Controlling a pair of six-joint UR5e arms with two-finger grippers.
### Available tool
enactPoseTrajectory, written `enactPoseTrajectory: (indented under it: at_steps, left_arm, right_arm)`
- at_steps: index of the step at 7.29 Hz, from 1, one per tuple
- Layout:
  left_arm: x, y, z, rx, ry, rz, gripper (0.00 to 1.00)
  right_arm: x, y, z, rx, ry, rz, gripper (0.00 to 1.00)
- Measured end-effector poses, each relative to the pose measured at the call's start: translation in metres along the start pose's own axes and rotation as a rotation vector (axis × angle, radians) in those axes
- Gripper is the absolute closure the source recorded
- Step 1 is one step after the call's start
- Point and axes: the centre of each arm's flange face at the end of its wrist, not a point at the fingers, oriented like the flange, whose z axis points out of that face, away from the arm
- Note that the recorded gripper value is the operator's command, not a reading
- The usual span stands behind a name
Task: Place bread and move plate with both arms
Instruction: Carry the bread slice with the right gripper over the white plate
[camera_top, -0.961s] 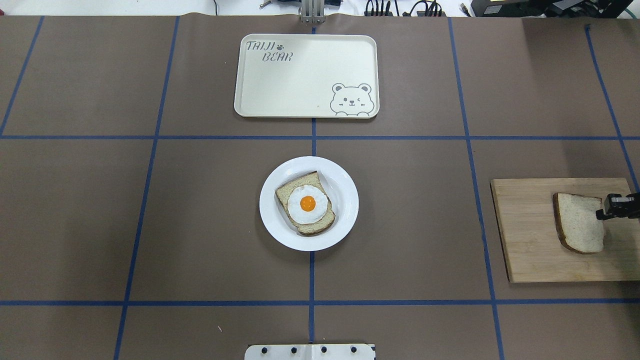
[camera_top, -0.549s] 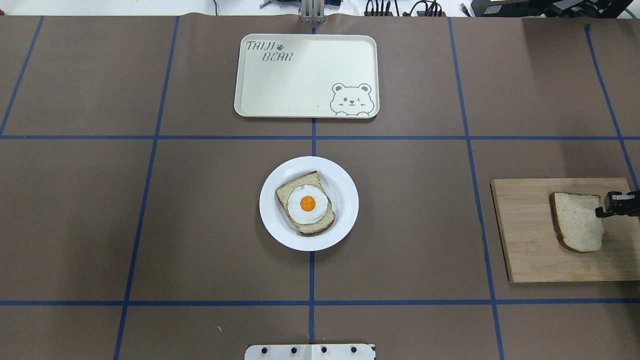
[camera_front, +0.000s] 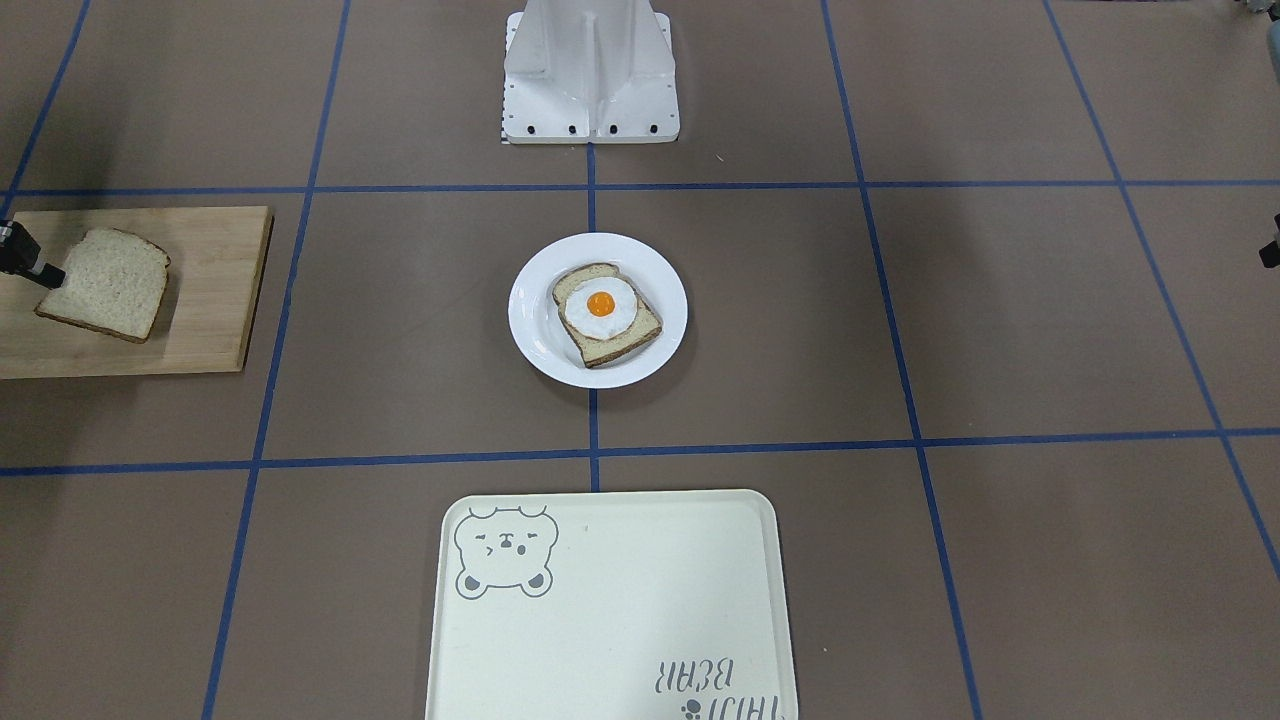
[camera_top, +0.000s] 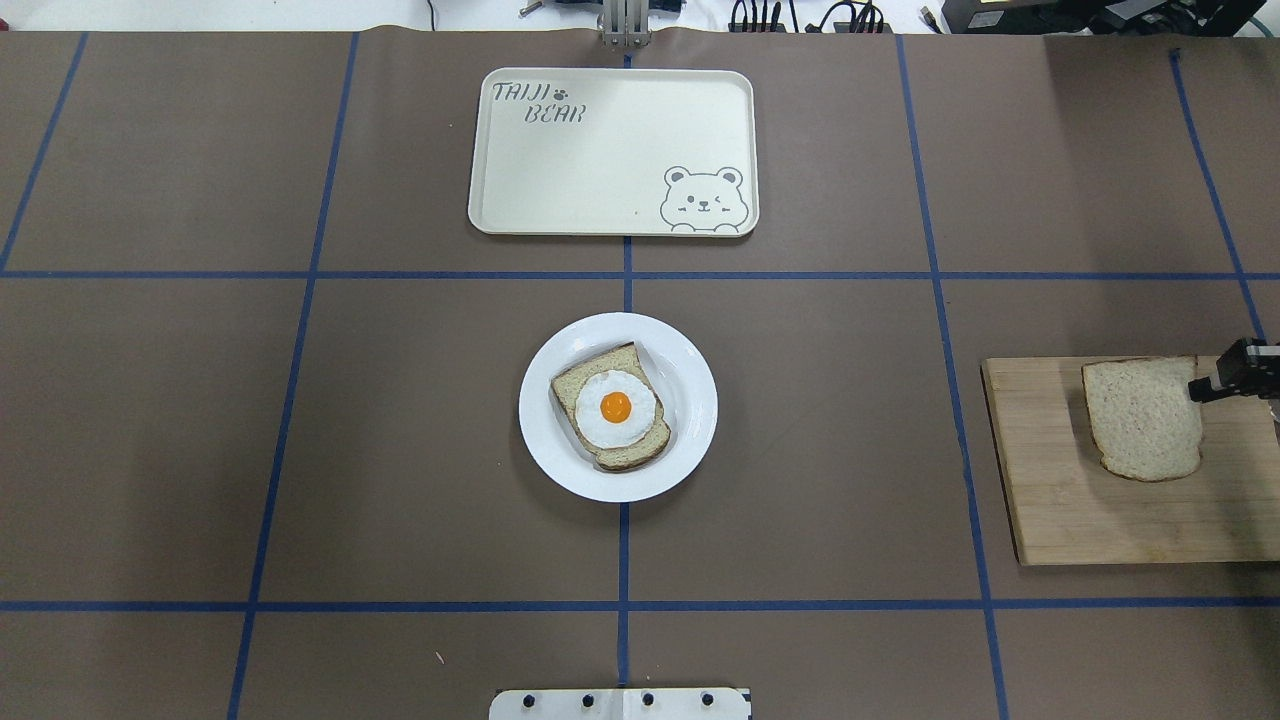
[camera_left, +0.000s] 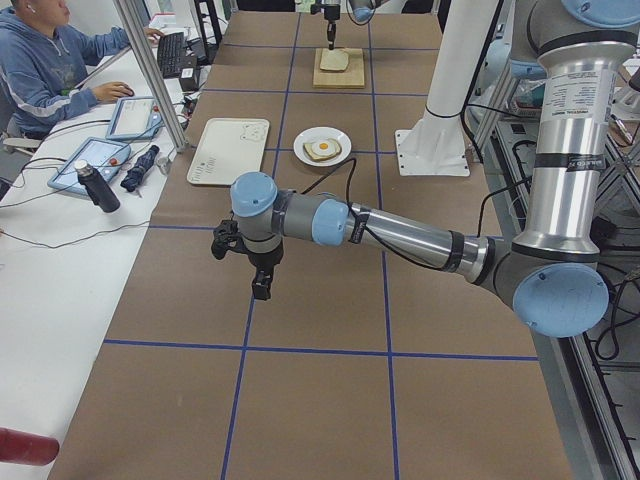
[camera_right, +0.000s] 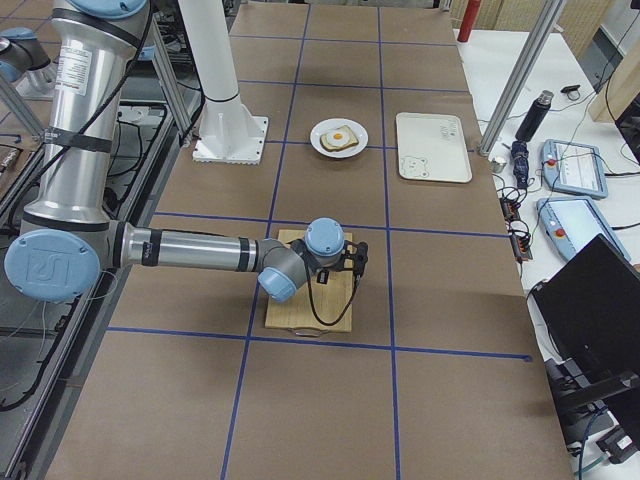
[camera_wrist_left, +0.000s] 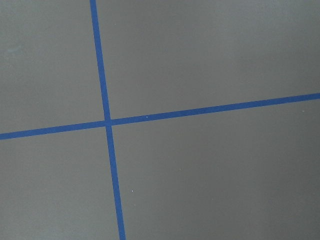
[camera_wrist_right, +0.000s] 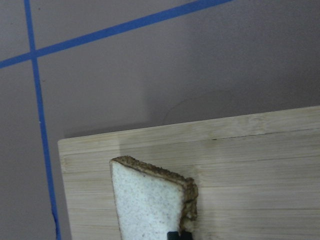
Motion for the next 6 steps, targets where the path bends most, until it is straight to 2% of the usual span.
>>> enactPoseTrajectory:
  at_steps: [4,6]
  left_arm:
    - [-0.001,0.000,0.001,-0.002,0.001,-0.002,0.01]
    - [-0.001,-0.002,0.002,-0.004,0.001,-0.002,0.01]
  right_arm:
    - [-0.128,-0.069,-0.011,-0.026,-0.117,0.075,1.00]
    - [-0.221,-0.086,0.007,-0.053,-0.148,0.128,1.00]
